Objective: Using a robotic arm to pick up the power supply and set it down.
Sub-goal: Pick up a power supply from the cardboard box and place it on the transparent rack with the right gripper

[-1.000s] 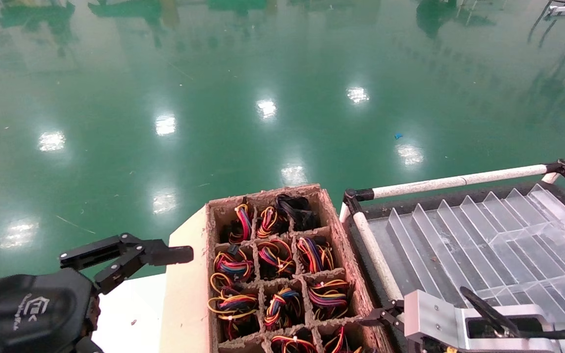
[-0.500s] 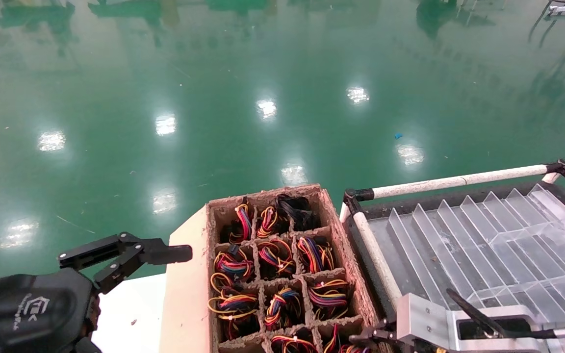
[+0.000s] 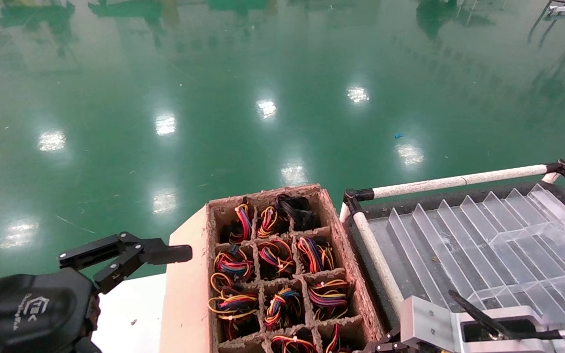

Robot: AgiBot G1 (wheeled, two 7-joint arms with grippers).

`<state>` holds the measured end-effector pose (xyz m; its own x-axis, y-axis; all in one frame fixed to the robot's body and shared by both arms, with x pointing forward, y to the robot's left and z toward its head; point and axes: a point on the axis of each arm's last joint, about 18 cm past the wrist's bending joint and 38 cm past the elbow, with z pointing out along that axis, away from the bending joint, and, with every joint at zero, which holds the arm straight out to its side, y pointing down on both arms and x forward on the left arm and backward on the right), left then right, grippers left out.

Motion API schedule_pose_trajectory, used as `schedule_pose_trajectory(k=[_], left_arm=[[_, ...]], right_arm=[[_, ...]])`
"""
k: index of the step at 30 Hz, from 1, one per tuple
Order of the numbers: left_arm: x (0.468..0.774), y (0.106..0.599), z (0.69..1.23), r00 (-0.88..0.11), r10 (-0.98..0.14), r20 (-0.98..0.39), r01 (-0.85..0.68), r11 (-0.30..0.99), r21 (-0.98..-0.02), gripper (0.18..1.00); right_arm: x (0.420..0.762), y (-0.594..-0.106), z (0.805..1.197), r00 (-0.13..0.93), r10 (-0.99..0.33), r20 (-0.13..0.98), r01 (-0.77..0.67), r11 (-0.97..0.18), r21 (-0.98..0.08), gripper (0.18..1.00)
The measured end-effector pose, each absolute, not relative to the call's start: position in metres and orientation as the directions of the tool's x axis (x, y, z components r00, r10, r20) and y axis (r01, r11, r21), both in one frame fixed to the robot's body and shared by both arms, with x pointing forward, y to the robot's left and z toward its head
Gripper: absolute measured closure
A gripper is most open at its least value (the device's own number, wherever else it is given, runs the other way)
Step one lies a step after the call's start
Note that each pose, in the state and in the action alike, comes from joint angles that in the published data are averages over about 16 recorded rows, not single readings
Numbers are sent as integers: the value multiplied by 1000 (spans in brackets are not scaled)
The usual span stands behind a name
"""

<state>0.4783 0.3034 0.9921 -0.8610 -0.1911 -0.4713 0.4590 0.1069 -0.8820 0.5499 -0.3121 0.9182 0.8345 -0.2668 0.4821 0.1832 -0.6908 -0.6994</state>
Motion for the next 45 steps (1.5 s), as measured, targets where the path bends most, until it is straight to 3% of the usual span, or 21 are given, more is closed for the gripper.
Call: schedule_pose_trajectory(k=[12,24,35,45], left_arm=[[478,303,992,-861,-191,-471,459,107,-882,184],[478,303,992,-861,-191,-471,459,107,-882,184],[478,303,992,-861,-191,-471,459,107,-882,184],[478,303,992,-861,-191,-471,459,107,-882,184]], right_arm=[[536,-321,953,818,-300,491,216,-630,-746,963],[507,-331,1028,756,-348,554,342,-511,-789,967],[482,-336,1112,615,-386,688,517,-462,-721,969],[487,-351,1155,477,-392,787,571,-543,-616,971]])
